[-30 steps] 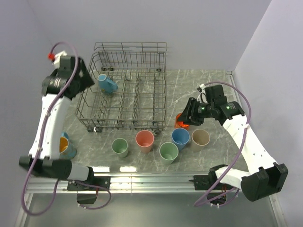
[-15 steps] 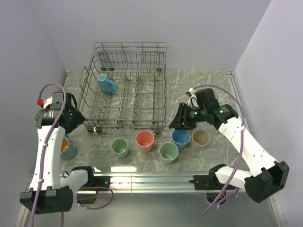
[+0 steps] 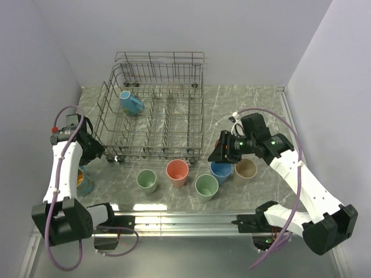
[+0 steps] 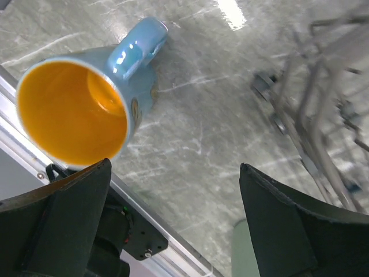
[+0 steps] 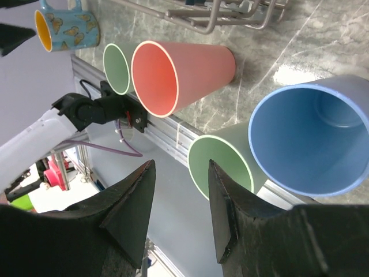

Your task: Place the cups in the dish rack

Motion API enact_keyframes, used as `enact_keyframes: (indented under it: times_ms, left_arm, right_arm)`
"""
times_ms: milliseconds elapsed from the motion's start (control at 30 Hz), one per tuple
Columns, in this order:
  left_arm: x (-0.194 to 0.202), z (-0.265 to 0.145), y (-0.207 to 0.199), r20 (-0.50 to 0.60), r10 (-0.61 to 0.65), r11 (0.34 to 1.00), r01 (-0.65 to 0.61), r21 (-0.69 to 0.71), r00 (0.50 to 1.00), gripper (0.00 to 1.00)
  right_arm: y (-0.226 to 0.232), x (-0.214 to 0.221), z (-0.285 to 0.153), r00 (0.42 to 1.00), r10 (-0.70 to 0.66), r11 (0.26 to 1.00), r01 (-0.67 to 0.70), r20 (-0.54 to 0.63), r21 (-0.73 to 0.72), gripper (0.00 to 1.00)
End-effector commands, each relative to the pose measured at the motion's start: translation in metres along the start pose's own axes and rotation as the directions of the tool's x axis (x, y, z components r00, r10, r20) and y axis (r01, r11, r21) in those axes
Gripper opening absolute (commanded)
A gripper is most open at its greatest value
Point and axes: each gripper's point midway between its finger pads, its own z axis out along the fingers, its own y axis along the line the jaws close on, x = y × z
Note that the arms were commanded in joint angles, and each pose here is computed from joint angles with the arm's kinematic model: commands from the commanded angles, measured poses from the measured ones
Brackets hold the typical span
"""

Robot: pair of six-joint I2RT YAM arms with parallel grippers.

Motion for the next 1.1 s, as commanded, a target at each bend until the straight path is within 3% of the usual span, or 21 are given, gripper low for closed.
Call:
enact_keyframes:
  times_ms: [0, 267, 433, 667, 767, 800, 900, 1067]
  left_arm:
    - [-0.001, 0.018, -0.001, -0.030, -0.014, 1.000, 0.014, -0.001, 0.999, 0.97]
    - [-0.002, 0.036, 0.008, -0.057, -0.092, 0.995, 0.090, -0.031, 0.994, 0.92]
    - [0.006, 0.053, 0.012, -0.136, -0.161, 0.987, 0.160, -0.012, 0.978, 0.78]
    - [0.000, 0.060, 0.017, -0.145, -0.184, 0.982, 0.187, 0.006, 0.972, 0.71]
    - [-0.001, 0.064, 0.017, -0.149, -0.196, 0.979, 0.201, 0.020, 0.969, 0.45]
    - [0.000, 0.064, 0.016, -0.155, -0.195, 0.979, 0.201, 0.026, 0.969, 0.24]
    - [-0.008, 0.059, 0.018, -0.132, -0.181, 0.982, 0.186, 0.025, 0.974, 0.00]
    - [-0.028, 0.041, 0.032, -0.053, -0.173, 0.985, 0.172, -0.028, 0.983, 0.00]
  right_arm:
    - [0.004, 0.002, -0.005, 0.999, -0.032, 0.999, 0.033, 0.024, -0.021, 0.49]
    - [-0.003, 0.009, -0.003, 1.000, -0.024, 1.000, 0.024, 0.011, -0.006, 0.49]
    - [-0.004, 0.007, 0.000, 1.000, -0.019, 1.000, 0.019, 0.000, -0.001, 0.49]
    - [-0.008, 0.009, 0.005, 1.000, -0.006, 1.000, 0.006, -0.030, 0.010, 0.49]
    - [-0.011, 0.010, 0.007, 0.999, 0.003, 1.000, -0.003, -0.036, 0.023, 0.49]
    - [-0.012, 0.010, 0.008, 0.999, 0.006, 1.000, -0.005, -0.040, 0.028, 0.49]
    - [-0.014, 0.009, 0.007, 0.999, 0.008, 0.999, -0.006, -0.039, 0.045, 0.49]
    - [-0.011, 0.006, 0.004, 1.000, 0.015, 0.999, -0.014, -0.025, 0.052, 0.49]
